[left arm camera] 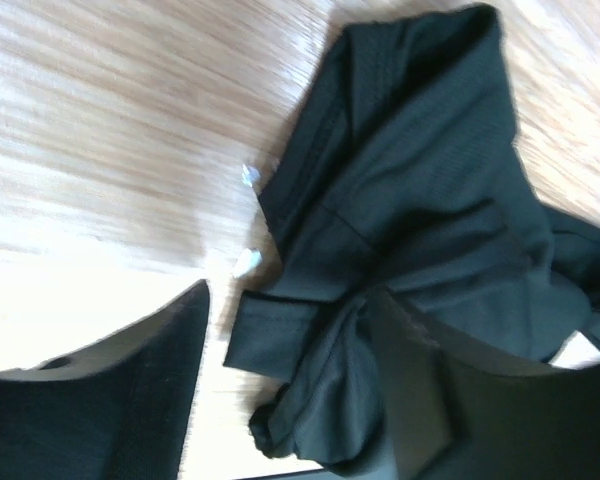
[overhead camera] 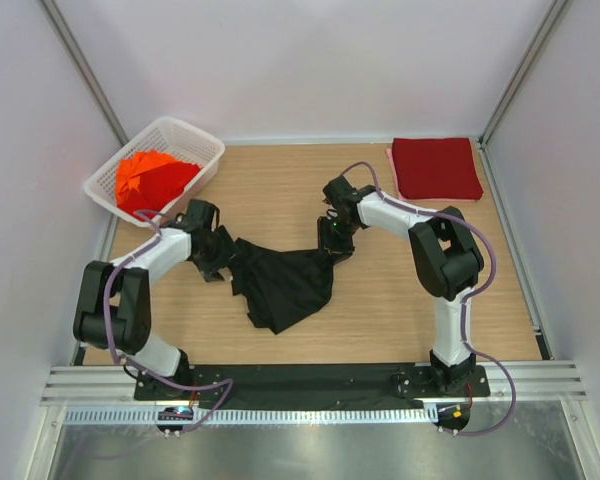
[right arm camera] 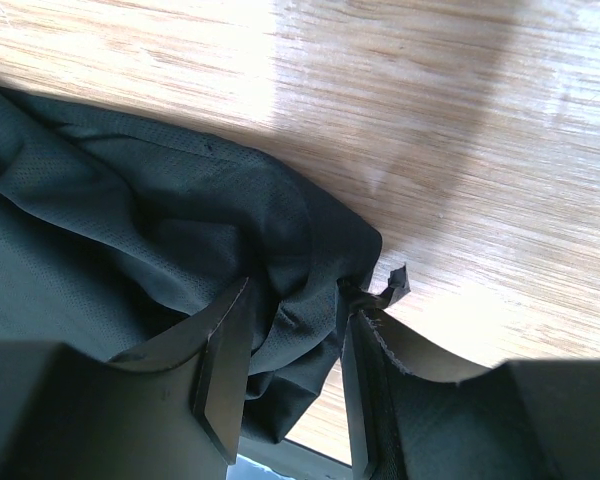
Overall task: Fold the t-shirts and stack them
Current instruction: Flatten the tshirt out
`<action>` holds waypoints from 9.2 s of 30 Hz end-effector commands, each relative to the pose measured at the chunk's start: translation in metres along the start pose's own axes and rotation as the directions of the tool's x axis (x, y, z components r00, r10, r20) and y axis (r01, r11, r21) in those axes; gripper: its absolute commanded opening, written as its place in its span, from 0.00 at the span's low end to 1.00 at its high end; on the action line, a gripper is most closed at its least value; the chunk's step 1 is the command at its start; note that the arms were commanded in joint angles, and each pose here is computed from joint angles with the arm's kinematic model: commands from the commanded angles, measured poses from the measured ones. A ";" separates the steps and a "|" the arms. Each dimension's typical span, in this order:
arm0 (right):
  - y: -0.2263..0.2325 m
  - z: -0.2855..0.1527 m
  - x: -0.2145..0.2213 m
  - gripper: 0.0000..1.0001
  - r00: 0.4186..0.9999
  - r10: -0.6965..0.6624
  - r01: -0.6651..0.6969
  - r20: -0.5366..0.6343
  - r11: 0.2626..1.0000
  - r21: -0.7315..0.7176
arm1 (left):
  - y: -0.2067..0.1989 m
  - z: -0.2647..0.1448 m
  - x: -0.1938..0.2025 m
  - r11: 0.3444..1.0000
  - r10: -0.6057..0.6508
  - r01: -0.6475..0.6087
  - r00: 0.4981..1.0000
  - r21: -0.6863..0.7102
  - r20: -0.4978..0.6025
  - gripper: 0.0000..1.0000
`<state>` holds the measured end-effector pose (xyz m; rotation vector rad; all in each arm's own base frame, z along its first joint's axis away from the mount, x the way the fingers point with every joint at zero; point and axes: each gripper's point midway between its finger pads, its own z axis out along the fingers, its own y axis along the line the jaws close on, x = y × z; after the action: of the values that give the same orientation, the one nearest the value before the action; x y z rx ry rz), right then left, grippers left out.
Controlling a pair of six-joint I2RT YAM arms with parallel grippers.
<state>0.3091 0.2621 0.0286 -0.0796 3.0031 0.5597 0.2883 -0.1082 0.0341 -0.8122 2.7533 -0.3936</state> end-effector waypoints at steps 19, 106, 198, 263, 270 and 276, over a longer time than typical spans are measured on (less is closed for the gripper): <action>0.003 0.004 -0.008 0.44 0.999 -0.043 0.044 -0.009 0.999 0.010 | -0.015 0.022 -0.014 0.999 -0.007 0.008 0.999 0.043 -0.031 0.40; 0.124 -0.167 0.110 0.01 0.951 -0.291 0.307 0.102 0.872 -0.382 | -0.201 -0.315 -0.028 0.570 0.094 -0.274 0.958 0.775 0.269 0.00; -0.103 -0.140 -0.021 0.66 0.967 0.068 -0.143 0.246 0.943 0.300 | -0.112 -0.097 0.123 0.874 0.402 -0.386 0.916 0.296 0.008 0.61; -0.113 -0.082 -0.055 0.07 0.941 0.193 -0.302 0.279 0.850 0.431 | 0.001 -0.050 0.071 0.967 0.255 -0.254 0.966 0.012 -0.032 0.86; -0.099 -0.109 -0.030 0.01 0.940 0.176 -0.281 0.293 0.886 0.369 | -0.020 -0.018 0.063 0.972 0.230 -0.228 0.973 0.051 -0.033 0.86; -0.093 -0.132 -0.014 0.01 0.934 0.170 -0.276 0.314 0.902 0.333 | -0.034 0.008 0.057 0.976 0.213 -0.210 0.975 0.057 -0.062 0.79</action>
<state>0.3283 0.1284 0.1045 0.3575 2.8153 -0.0387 0.2325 -0.1504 0.0240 -0.4959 2.9096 -0.3482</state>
